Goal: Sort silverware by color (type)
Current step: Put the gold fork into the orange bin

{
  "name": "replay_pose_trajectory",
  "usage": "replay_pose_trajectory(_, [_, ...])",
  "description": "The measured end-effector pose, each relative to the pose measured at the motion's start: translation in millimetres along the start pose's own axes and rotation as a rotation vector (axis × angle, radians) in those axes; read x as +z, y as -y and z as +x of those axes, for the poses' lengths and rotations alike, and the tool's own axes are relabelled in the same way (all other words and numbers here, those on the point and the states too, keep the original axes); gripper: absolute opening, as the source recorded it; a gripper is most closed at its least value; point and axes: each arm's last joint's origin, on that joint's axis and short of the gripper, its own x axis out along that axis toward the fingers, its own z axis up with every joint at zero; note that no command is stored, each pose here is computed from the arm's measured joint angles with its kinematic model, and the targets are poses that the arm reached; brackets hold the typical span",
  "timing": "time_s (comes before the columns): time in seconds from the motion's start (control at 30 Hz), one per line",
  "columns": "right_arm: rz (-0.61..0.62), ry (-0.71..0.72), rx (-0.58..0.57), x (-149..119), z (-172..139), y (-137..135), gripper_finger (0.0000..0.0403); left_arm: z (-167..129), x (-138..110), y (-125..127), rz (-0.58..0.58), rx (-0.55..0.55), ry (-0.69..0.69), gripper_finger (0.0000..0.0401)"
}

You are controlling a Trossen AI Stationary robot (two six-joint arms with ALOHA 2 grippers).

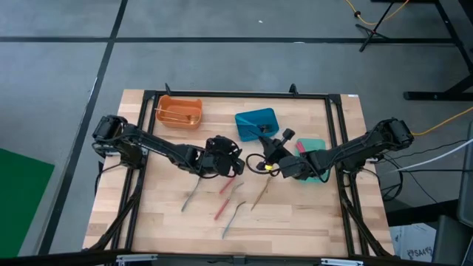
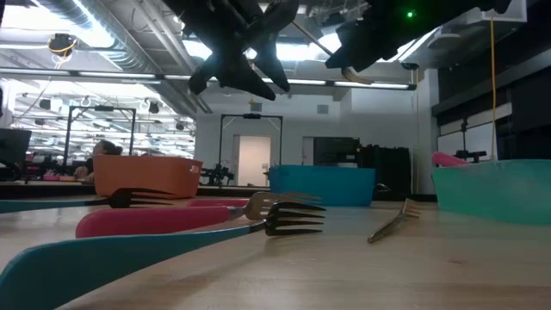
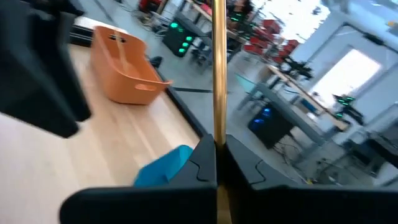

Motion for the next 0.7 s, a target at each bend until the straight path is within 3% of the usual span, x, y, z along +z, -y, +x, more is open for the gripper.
replay_pose_trajectory(0.23, [-0.004, -0.007, -0.024, -1, 0, 1, 0.0, 0, 6, 5, -0.044, -0.014, 0.08, 0.0113])
replay_pose_trajectory(0.47, [-0.004, -0.007, -0.023, -1, 0, 1, 0.0, -5, 22, 22, -0.006, -0.171, 0.19, 0.0112])
replay_pose_trajectory(0.7, [0.019, 0.0, 0.007, 0, 0, 0, 0.0, -7, 29, 28, -0.003, -0.24, 0.23, 0.0112])
